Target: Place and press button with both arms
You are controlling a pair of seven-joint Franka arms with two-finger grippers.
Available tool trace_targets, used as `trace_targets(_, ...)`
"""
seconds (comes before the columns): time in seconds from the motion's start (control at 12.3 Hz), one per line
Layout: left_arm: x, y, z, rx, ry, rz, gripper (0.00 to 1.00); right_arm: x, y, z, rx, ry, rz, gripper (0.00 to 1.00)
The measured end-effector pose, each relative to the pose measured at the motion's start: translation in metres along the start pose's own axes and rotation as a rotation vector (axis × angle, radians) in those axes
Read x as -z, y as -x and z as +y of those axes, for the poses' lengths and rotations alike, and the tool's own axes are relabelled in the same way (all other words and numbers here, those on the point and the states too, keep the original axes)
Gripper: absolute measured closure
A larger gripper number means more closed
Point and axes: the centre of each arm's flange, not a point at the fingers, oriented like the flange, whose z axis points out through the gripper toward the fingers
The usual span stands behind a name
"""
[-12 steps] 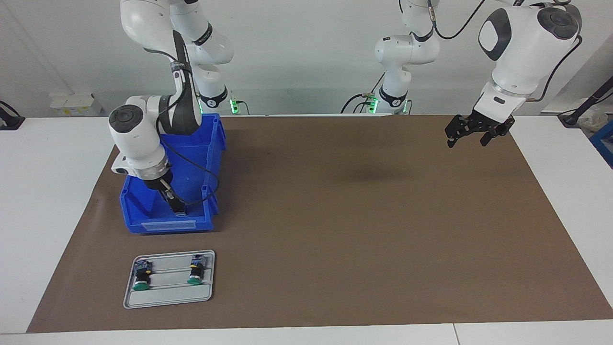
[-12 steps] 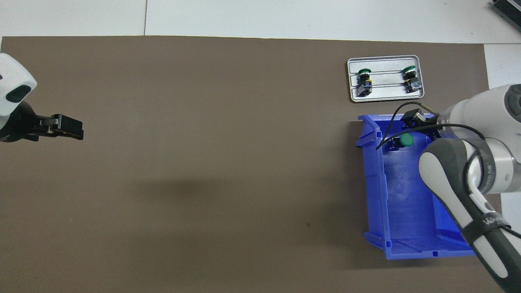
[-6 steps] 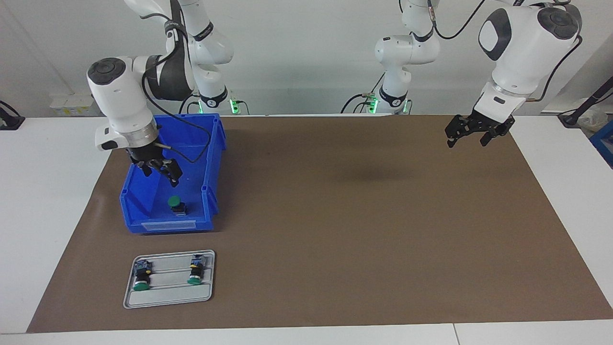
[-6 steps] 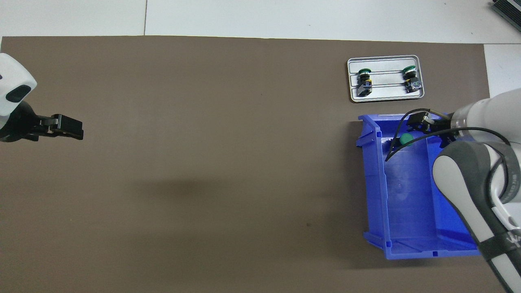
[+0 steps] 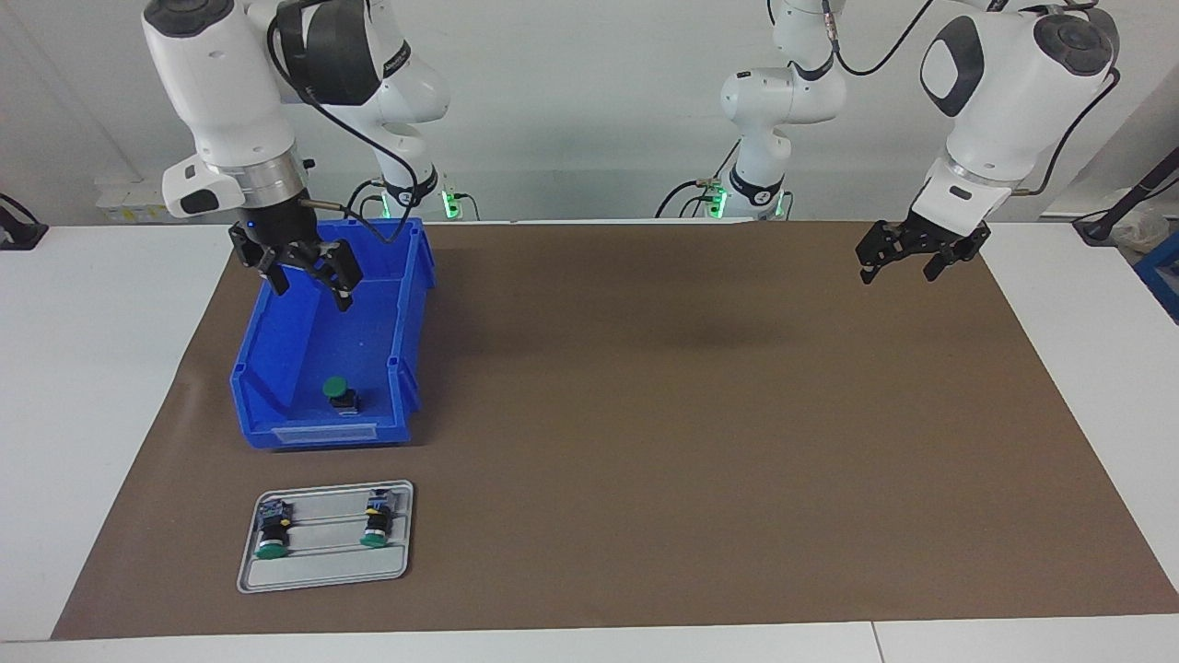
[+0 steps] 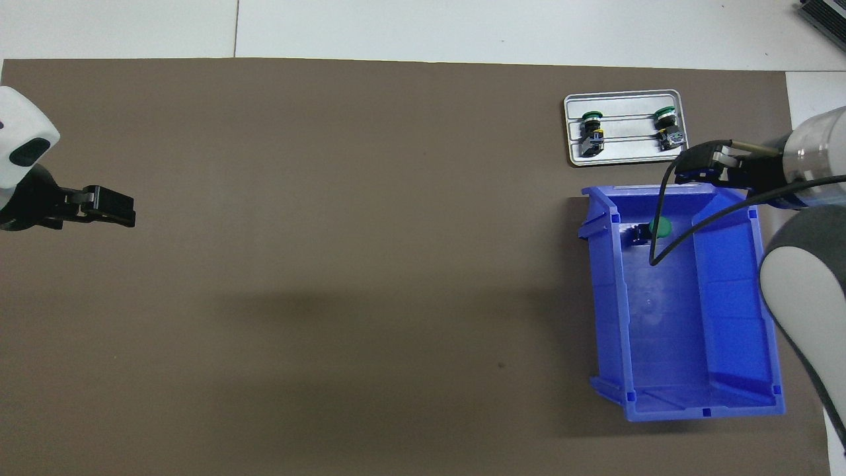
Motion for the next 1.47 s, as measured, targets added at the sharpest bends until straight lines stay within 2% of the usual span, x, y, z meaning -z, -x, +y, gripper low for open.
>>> trace_targets(0.24,0.0,0.0,0.0,0.0,0.0,0.0,0.0,0.024,-0.005,0.001,0.09,0.0,-0.042,0.0)
trace_targets(0.65,0.0,0.0,0.0,0.0,0.0,0.0,0.0,0.016,0.001,0.017,0.154,0.022,-0.169,0.0)
trace_targets(1.14,0.0,0.0,0.0,0.0,0.0,0.0,0.0,0.013,0.01,0.017,0.159,0.027,-0.185,0.0)
trace_targets(1.47,0.0,0.0,0.0,0.0,0.0,0.0,0.0,0.017,0.007,0.011,0.168,0.017,-0.145,0.0)
